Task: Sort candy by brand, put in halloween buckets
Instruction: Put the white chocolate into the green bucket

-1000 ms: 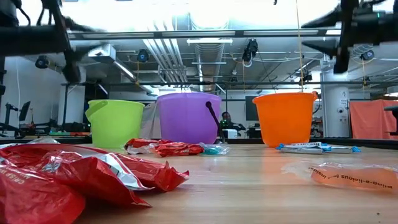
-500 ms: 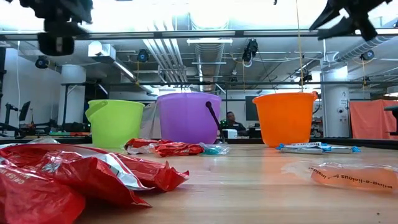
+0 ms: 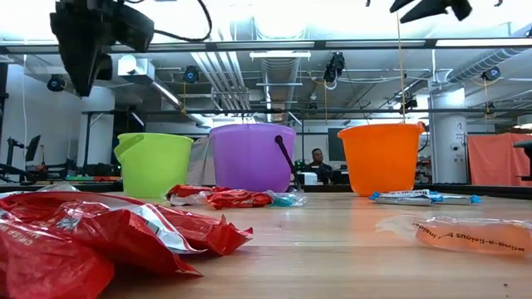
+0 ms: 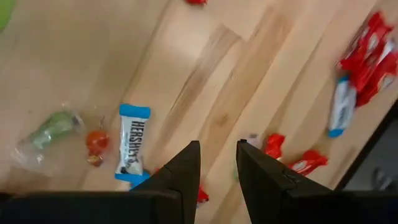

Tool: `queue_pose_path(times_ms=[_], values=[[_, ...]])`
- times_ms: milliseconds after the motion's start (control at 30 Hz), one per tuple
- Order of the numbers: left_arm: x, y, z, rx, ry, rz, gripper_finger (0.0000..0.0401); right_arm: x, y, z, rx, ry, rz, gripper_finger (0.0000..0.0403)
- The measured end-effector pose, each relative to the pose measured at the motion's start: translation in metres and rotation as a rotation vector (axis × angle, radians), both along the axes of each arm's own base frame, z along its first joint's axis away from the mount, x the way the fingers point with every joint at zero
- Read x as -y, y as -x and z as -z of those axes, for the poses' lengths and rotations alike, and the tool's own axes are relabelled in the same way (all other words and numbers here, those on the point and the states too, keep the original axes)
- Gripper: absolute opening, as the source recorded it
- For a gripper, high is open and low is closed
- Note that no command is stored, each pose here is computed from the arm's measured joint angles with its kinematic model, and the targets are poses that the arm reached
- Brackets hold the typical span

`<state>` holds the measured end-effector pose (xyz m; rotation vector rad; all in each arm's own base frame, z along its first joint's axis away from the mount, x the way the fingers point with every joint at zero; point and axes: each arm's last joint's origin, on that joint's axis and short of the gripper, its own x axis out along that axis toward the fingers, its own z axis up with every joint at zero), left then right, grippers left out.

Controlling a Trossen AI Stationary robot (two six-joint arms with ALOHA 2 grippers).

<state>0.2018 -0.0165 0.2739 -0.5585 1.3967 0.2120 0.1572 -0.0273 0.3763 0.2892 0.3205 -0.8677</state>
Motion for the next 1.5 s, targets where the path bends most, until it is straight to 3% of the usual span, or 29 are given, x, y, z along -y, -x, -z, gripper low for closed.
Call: queue_pose_path(times_ms=[100,233,367,500,700,1100,1500], values=[[0.000,-0.005,0.007,-0.059,-0.035,0.033,0.0088,0.007,-0.010,-0.003,-0.021,0.002,0.037,0.0178],[-0.007,-0.007,0.027,-0.271,-0.093,-0.065,0.0088,0.015,-0.022,-0.003,-0.061,0.000,0.066,0.0178],[-0.005,-0.015,0.049,-0.380,-0.091,0.031,0.0088,0.023,-0.029,-0.008,-0.070,-0.002,0.070,0.0178],[-0.001,-0.021,0.071,-0.359,-0.111,0.095,0.0088,0.027,-0.036,-0.012,-0.109,-0.012,-0.005,0.0178],[0.005,-0.009,0.089,-0.419,-0.109,0.107,0.0094,0.028,-0.038,-0.030,-0.084,0.009,-0.039,0.0178],[0.004,0.002,0.118,-0.395,-0.158,0.092,0.0166,0.027,-0.037,-0.042,-0.095,0.049,-0.065,0.0178],[0.003,0.009,0.138,-0.344,-0.189,0.106,0.0165,0.029,-0.045,-0.037,-0.125,0.043,-0.066,0.0178]])
